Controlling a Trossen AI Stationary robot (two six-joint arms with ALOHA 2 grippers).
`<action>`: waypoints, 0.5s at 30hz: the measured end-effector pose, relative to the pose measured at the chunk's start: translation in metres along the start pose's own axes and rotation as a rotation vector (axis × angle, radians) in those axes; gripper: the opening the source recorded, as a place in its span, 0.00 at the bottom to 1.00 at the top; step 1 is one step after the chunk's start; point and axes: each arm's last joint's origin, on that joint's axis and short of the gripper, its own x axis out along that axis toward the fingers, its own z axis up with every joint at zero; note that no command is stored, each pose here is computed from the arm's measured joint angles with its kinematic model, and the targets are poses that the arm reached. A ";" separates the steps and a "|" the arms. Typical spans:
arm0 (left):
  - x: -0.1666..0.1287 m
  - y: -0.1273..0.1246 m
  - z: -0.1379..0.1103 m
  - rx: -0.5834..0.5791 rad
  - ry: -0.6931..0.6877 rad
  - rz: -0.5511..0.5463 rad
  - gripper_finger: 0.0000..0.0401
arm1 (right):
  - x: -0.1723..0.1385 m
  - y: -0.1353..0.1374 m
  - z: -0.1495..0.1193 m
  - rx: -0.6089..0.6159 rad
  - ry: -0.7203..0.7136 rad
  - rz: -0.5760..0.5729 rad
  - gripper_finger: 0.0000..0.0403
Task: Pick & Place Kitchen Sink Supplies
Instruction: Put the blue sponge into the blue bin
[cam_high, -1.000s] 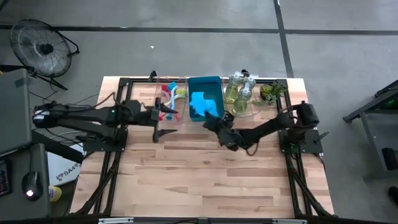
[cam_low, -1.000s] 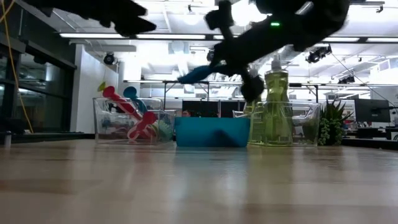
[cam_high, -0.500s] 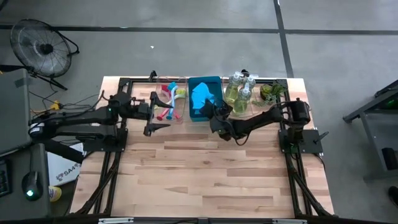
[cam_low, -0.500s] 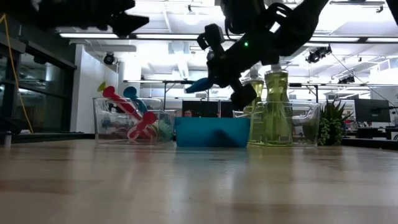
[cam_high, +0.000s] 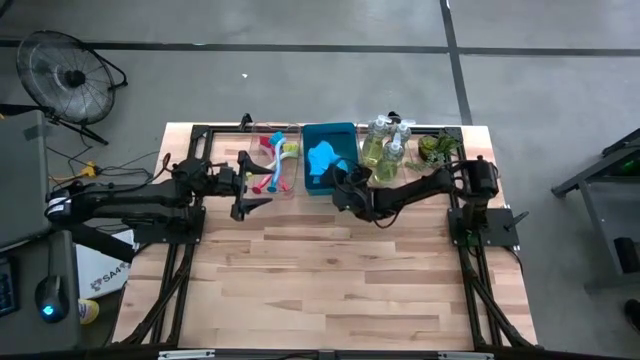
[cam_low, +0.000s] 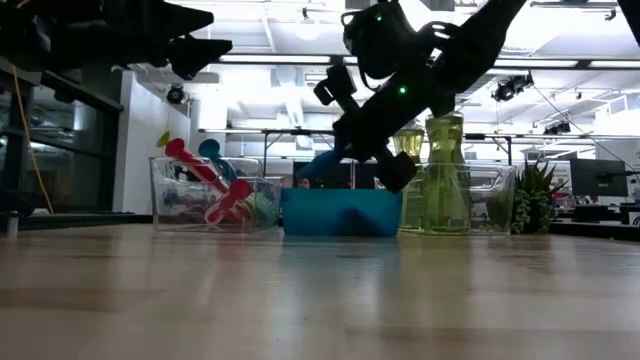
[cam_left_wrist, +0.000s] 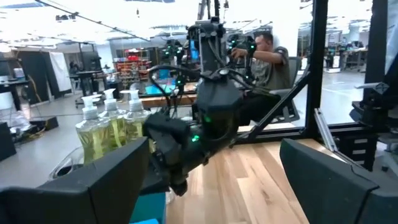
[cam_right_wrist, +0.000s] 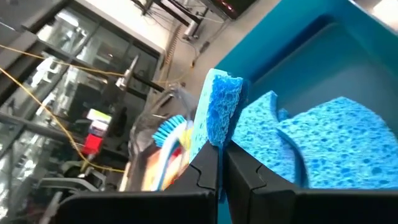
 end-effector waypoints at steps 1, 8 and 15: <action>0.000 0.000 0.000 0.000 0.000 -0.004 0.89 | 0.001 -0.001 0.000 -0.004 0.002 -0.007 0.00; 0.000 0.000 0.000 0.000 0.001 -0.011 0.89 | 0.014 -0.010 0.008 -0.004 0.051 -0.071 0.00; 0.000 -0.001 0.000 -0.001 0.000 -0.035 0.89 | 0.017 -0.011 0.009 0.002 0.071 -0.076 0.04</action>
